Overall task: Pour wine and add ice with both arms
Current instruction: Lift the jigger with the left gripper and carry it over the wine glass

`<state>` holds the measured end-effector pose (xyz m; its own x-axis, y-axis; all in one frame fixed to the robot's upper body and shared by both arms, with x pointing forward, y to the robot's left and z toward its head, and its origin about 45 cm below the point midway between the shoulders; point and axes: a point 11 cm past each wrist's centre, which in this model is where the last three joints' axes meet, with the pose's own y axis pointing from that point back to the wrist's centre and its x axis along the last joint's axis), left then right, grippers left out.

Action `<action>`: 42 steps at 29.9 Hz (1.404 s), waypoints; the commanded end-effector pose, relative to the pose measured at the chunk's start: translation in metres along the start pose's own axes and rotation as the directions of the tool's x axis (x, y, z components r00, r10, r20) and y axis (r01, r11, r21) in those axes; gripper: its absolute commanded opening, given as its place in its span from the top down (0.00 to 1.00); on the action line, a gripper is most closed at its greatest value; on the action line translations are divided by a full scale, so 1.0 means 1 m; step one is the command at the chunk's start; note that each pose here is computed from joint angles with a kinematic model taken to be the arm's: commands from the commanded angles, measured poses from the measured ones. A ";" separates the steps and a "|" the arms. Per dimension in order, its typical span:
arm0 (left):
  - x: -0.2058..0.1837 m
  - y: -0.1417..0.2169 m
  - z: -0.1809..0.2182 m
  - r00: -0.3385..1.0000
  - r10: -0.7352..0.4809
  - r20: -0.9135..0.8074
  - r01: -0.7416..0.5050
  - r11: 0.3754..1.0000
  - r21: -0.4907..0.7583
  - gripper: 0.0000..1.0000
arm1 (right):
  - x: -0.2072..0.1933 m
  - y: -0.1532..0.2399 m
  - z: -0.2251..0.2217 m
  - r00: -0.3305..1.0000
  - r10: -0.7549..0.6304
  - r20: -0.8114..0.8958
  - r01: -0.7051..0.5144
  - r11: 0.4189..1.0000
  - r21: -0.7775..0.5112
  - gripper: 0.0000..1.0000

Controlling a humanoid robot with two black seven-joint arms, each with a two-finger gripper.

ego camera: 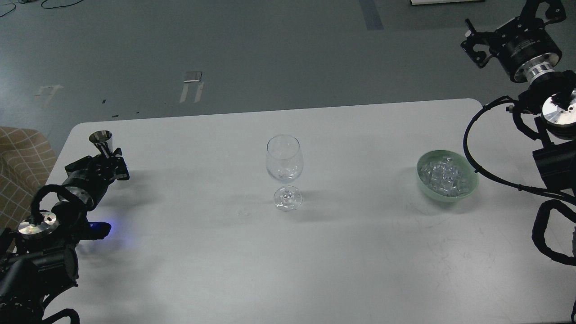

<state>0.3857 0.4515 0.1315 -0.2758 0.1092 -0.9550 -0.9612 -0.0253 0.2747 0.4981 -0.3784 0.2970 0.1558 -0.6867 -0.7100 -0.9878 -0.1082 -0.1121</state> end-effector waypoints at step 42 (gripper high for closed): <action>-0.137 0.036 -0.167 0.938 -0.342 0.060 0.276 0.839 0.469 1.00 | 0.014 0.009 0.004 1.000 0.030 -0.004 -0.030 0.999 -0.010 0.00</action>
<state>0.3944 0.2804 0.2521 0.0587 0.1564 -0.9860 -0.8975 0.4407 0.0165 0.4911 -0.3864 0.2829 0.1269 -0.6933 -0.7094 -0.9919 -0.0957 -0.0838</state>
